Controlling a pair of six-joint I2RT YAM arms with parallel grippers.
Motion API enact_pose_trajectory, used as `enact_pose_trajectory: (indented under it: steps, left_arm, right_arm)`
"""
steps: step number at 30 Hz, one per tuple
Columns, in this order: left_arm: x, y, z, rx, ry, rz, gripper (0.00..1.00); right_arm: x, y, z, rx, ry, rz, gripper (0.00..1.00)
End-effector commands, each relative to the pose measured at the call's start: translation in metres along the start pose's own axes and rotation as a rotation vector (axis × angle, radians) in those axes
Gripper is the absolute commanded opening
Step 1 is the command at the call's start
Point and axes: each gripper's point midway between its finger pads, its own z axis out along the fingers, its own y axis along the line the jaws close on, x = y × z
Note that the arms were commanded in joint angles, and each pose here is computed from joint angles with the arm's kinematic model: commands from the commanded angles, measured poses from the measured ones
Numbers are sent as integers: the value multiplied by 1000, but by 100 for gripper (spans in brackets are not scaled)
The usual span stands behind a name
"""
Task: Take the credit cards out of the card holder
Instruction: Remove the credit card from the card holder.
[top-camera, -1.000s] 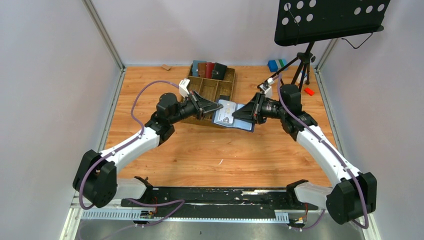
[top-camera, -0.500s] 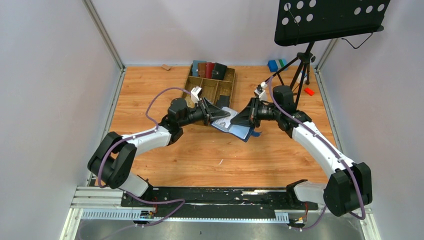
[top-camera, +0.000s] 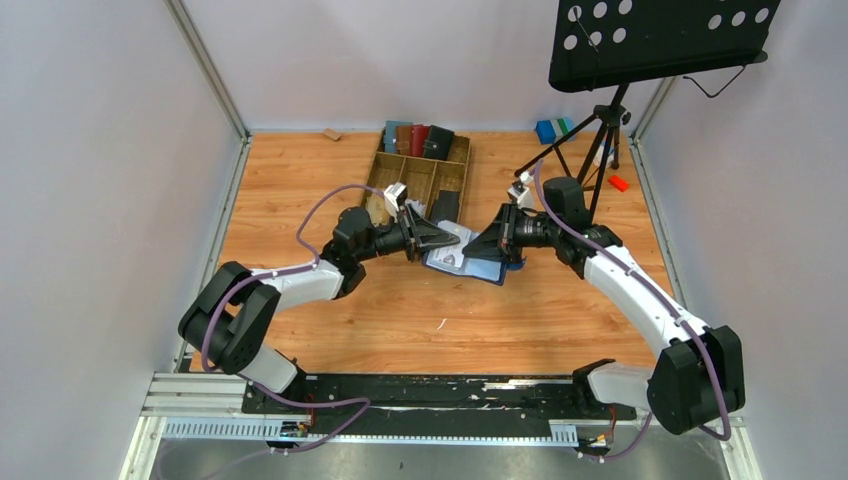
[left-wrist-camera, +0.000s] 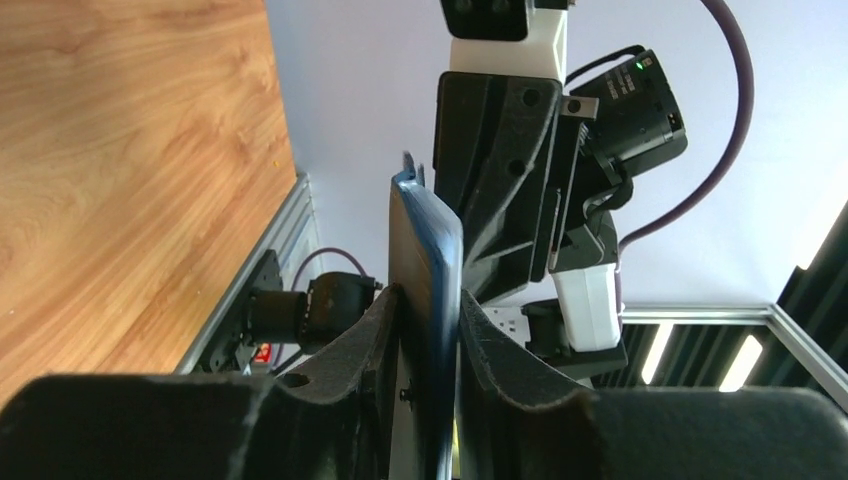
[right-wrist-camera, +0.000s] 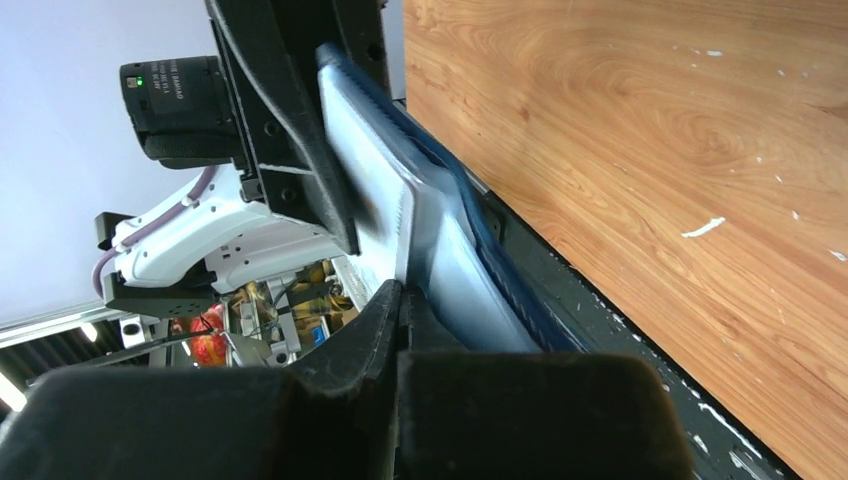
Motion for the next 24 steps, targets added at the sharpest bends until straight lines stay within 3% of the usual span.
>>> enact_pose_trajectory:
  steps: [1,13,22,24]
  left_arm:
    - [20,-27,-7,91,89,55,32]
    - [19,-29,-13,101,68,61,21]
    - [17,-28,-20,98,51,58,21]
    - [18,-29,-19,103,57,62,21]
  right_arm:
    - [-2,-11,-10,30,-55,-25,0]
    - [4,-15,-15,55,-41,-25,0]
    - [4,-13,-20,46,-59,-43,0]
    - [6,-1,-19,-29,-44,-71,16]
